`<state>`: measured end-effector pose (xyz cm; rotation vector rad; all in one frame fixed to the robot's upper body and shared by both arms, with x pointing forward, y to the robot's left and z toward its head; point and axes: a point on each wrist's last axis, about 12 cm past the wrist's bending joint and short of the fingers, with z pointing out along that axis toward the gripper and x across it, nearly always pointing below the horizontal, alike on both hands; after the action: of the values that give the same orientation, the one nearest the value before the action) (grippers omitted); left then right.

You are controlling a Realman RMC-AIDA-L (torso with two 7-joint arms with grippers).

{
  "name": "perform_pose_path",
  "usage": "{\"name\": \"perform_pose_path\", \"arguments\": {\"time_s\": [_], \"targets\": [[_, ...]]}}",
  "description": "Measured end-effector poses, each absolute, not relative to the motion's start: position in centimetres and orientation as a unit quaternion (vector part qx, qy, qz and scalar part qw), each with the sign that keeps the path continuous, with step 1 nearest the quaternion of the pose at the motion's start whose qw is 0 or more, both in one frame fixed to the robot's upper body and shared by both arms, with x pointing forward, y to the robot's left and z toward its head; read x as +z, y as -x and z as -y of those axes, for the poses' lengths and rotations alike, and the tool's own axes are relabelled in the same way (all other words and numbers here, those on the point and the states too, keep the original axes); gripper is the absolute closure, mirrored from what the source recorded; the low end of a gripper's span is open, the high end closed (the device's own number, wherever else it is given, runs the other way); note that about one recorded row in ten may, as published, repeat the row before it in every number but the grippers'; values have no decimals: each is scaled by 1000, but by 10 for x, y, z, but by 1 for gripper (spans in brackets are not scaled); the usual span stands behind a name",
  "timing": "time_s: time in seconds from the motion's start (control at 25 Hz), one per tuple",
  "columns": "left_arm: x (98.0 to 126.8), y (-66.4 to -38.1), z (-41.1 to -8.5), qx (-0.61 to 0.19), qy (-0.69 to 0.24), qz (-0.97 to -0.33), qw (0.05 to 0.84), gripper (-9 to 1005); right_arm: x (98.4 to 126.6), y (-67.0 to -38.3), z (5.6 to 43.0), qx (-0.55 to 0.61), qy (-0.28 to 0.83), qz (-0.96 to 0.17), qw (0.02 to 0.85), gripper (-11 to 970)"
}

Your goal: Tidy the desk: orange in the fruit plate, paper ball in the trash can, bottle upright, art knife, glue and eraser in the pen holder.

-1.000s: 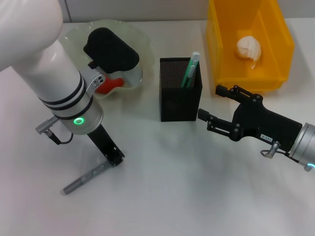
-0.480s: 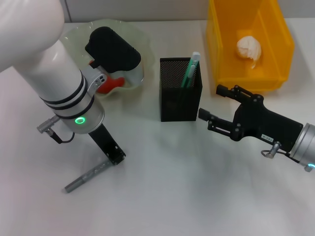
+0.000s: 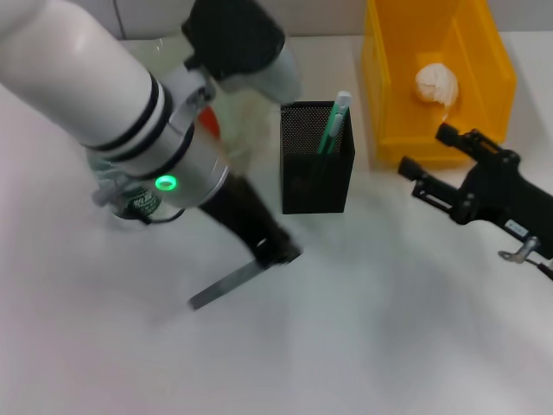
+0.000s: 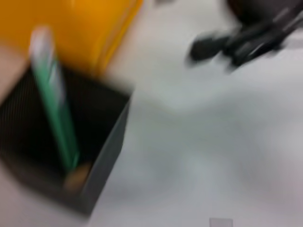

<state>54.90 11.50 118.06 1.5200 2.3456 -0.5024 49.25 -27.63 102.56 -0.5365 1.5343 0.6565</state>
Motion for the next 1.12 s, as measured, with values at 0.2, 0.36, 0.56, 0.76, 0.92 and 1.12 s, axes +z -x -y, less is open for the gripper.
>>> {"name": "perform_pose_path", "arguments": {"time_s": [0.2, 0.36, 0.56, 0.76, 0.92, 1.12], "targets": [[1213, -548, -115, -261, -537, -760, 258, 842, 1023, -489, 281, 282, 222, -678, 641, 173], [1228, -550, -126, -327, -514, -721, 331, 844, 1021, -487, 280, 283, 218, -682, 638, 173], [1229, -552, -147, -368, -475, -675, 429, 846, 1019, -486, 279, 285, 214, -685, 635, 173], [1209, -546, -158, -380, -447, -622, 518, 847, 1019, -486, 277, 288, 213, -685, 634, 173], [1186, -548, -164, -388, -415, -607, 556, 845, 1019, -488, 275, 290, 214, -685, 634, 173], [1161, -551, -162, -395, -397, -589, 583, 847, 1019, -492, 273, 290, 216, -686, 632, 174]]}}
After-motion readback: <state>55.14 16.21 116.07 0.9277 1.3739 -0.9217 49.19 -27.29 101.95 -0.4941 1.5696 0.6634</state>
